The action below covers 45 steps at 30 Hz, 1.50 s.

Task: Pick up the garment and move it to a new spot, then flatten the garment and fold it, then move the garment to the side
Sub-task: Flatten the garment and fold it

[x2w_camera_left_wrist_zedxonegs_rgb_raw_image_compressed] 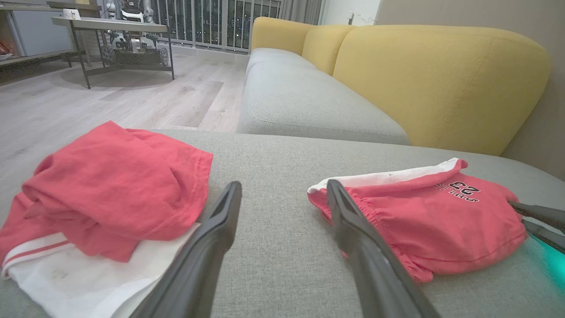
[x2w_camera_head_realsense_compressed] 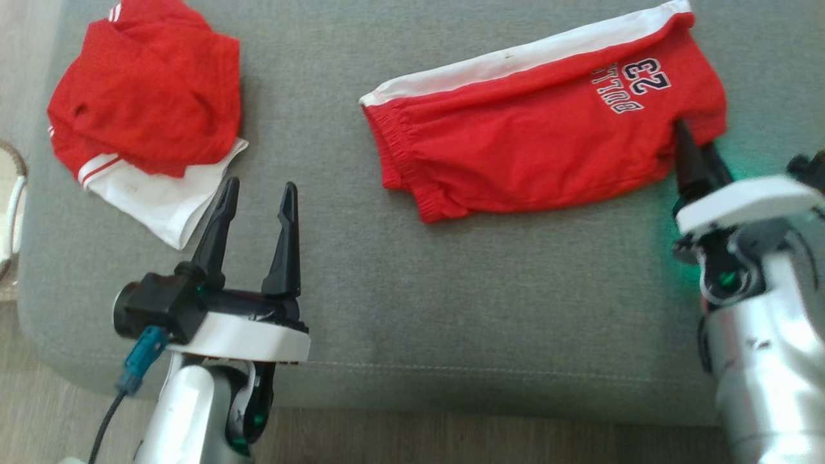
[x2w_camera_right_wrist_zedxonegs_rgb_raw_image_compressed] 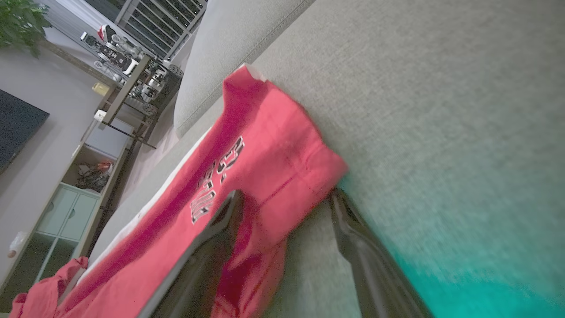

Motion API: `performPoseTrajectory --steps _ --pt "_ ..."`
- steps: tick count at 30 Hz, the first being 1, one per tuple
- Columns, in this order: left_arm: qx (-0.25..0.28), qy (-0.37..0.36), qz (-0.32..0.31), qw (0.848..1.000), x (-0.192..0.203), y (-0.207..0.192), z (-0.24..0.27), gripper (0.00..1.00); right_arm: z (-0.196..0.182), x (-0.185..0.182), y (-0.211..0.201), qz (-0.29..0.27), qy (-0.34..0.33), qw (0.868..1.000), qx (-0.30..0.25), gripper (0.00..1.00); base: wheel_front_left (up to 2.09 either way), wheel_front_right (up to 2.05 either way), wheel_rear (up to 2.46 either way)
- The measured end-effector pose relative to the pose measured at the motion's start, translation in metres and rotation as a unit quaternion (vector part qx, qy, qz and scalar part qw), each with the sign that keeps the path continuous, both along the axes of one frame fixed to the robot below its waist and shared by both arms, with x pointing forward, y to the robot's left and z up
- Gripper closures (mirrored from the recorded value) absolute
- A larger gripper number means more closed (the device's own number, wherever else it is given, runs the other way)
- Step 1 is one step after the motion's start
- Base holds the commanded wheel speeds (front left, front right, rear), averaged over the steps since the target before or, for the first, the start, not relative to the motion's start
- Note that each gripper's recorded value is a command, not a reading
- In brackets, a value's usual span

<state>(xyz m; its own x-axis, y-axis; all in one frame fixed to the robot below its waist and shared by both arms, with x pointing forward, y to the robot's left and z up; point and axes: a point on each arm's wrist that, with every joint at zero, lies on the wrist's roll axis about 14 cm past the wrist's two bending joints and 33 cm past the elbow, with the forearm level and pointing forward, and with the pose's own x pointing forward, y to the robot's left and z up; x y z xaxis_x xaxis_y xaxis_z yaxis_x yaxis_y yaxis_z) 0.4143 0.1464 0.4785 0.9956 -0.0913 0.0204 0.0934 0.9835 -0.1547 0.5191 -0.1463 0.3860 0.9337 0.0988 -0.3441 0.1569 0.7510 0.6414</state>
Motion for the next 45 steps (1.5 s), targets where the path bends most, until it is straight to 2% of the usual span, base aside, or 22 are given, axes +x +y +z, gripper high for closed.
performPoseTrajectory --steps 9,16,17,18,19,27,36,45 --pt "0.004 0.002 0.016 1.0 -0.001 0.011 0.0 0.0 -0.005 0.034 0.012 0.004 0.032 0.999 0.041 0.0 0.0 0.0 0.0" --pt "0.002 0.007 0.026 1.0 -0.003 0.016 -0.002 0.0 -0.007 0.047 0.025 0.03 0.048 0.998 0.024 0.0 0.0 0.0 0.0" --pt "0.002 0.007 0.028 1.0 -0.004 0.017 -0.002 0.0 -0.007 0.048 0.026 0.033 0.049 0.998 0.021 0.07 0.0 0.0 0.0" --pt "0.002 0.006 0.029 1.0 -0.005 0.018 -0.002 0.0 -0.006 0.048 0.027 0.036 0.05 0.998 0.019 0.62 0.0 0.0 0.0" --pt "0.003 0.005 0.029 1.0 -0.005 0.018 -0.001 0.0 -0.007 0.048 0.028 0.038 0.054 0.998 0.019 1.0 0.0 0.0 0.0" --pt "0.009 -0.019 0.055 0.998 -0.002 0.034 0.016 0.0 0.001 0.041 0.034 0.047 0.051 0.998 0.011 1.0 0.0 0.0 0.0" --pt "0.01 -0.039 0.047 0.998 -0.003 0.029 0.03 0.0 0.016 0.029 0.012 0.0 0.019 1.0 0.011 1.0 0.0 0.0 0.0" --pt "0.002 -0.054 0.039 0.998 -0.006 0.02 0.041 0.0 0.029 0.007 -0.068 -0.113 -0.013 0.993 -0.022 1.0 0.0 0.0 0.0"
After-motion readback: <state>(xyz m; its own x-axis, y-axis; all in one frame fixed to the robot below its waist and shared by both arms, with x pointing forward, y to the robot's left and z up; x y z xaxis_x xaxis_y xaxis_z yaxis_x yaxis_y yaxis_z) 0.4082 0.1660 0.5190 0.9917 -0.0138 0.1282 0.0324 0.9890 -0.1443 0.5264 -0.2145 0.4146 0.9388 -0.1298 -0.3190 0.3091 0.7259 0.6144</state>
